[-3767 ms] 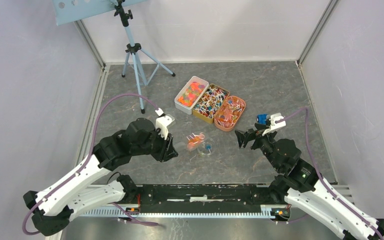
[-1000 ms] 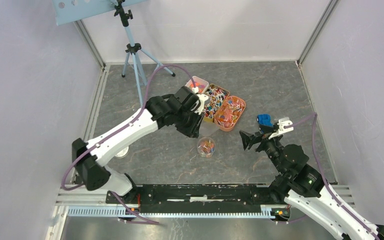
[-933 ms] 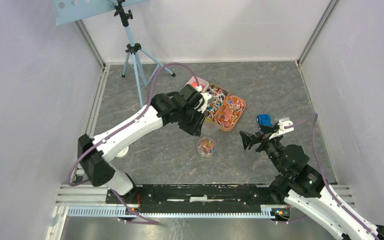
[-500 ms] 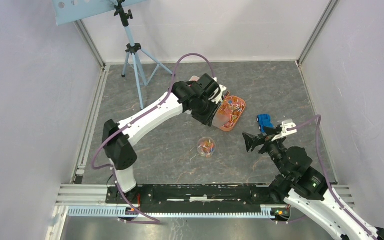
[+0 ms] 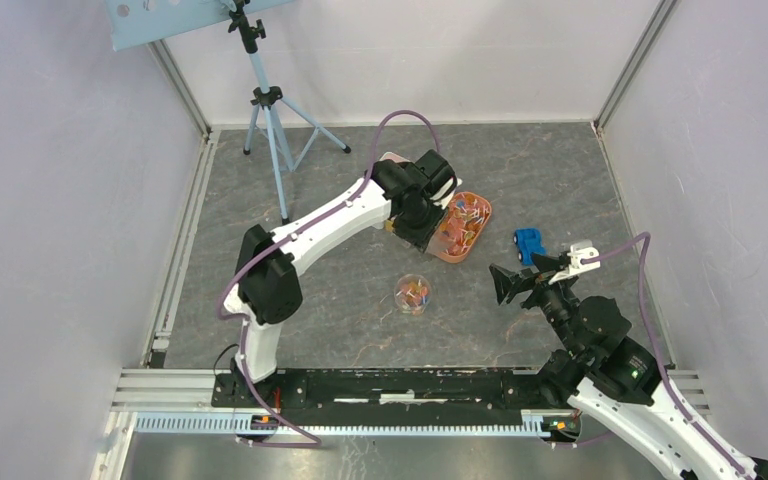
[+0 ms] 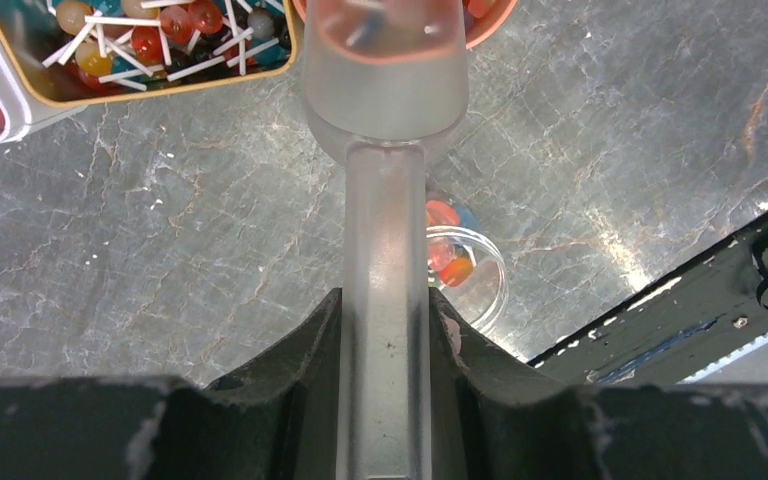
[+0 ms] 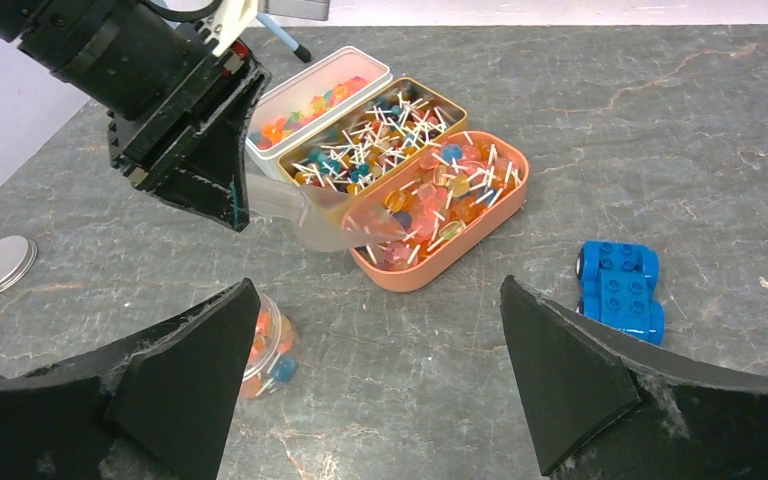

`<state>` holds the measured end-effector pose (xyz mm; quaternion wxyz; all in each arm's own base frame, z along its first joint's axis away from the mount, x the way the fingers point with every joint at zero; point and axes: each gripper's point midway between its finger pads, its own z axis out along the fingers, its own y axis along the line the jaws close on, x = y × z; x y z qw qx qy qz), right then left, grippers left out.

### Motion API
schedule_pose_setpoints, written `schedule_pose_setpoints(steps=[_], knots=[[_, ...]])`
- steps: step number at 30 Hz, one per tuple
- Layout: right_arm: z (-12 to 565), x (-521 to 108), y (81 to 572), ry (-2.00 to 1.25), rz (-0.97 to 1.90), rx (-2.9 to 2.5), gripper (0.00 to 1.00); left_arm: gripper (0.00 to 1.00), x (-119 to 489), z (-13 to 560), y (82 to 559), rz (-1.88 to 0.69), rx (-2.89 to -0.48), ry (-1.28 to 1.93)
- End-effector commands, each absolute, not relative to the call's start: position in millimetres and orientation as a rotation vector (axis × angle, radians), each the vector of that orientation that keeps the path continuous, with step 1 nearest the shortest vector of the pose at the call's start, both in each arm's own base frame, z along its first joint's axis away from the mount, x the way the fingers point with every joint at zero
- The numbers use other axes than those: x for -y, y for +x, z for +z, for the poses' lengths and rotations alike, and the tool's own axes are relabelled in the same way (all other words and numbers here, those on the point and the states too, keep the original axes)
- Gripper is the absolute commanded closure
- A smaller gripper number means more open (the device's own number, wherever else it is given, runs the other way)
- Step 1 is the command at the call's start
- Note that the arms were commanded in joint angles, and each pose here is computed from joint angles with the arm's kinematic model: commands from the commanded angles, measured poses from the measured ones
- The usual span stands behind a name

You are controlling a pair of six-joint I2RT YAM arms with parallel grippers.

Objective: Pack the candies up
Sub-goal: Scoop the fake candies from the storage box.

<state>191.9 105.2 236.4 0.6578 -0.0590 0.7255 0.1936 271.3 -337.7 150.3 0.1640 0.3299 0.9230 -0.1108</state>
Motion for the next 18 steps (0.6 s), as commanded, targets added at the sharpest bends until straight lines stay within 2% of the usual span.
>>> schedule_pose_setpoints(steps=[1,18], knots=[[254,-102,190,-0.112,0.453,-1.599,0.02,0.98,349,162,290,-0.318,-2.555,0.966],[252,-102,190,-0.105,0.464,-1.601,0.02,0.98,368,138,313,-0.325,-2.536,0.885]])
